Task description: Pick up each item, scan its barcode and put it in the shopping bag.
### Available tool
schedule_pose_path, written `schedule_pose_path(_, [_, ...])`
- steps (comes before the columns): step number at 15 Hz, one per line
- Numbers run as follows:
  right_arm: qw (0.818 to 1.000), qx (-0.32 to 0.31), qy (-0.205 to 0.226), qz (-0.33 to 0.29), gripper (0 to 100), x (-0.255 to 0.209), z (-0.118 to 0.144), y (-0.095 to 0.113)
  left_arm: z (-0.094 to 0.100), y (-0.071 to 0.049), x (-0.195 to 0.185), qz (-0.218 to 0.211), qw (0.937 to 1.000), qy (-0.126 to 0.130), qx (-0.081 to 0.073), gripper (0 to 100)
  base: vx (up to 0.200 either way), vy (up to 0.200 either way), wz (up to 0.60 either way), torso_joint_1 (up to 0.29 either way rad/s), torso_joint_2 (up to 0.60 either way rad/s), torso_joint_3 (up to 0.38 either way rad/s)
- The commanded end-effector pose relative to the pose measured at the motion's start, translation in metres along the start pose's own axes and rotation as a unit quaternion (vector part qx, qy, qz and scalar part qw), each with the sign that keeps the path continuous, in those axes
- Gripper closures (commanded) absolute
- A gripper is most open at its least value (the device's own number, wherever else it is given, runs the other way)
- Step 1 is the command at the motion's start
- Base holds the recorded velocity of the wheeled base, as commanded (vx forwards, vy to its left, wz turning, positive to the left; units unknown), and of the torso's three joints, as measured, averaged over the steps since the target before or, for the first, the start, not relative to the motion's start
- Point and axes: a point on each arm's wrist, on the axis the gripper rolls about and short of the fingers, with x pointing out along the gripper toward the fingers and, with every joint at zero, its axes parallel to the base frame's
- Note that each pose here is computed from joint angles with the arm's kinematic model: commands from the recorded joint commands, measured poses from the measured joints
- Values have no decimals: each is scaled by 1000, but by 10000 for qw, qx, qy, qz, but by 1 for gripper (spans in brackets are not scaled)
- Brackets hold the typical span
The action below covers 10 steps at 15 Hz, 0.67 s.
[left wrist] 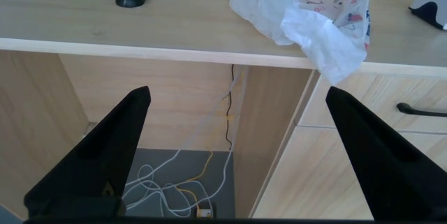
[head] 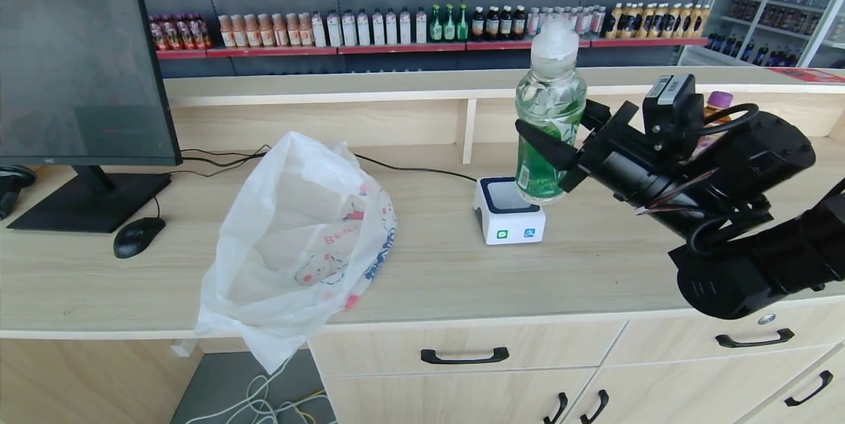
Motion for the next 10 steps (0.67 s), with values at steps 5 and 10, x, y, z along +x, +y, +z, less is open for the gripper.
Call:
schedule_pose_path(5, [9920, -1224, -61, 295, 100, 12, -28, 0, 0, 0, 0, 1, 10000, -6, -1, 0, 0, 0, 0, 0, 0, 0])
schedule_pose_path(10, [9865, -1562, 45, 480, 100, 12, -58, 0, 0, 0, 0, 1, 10000, -13, -1, 0, 0, 0, 0, 0, 0, 0])
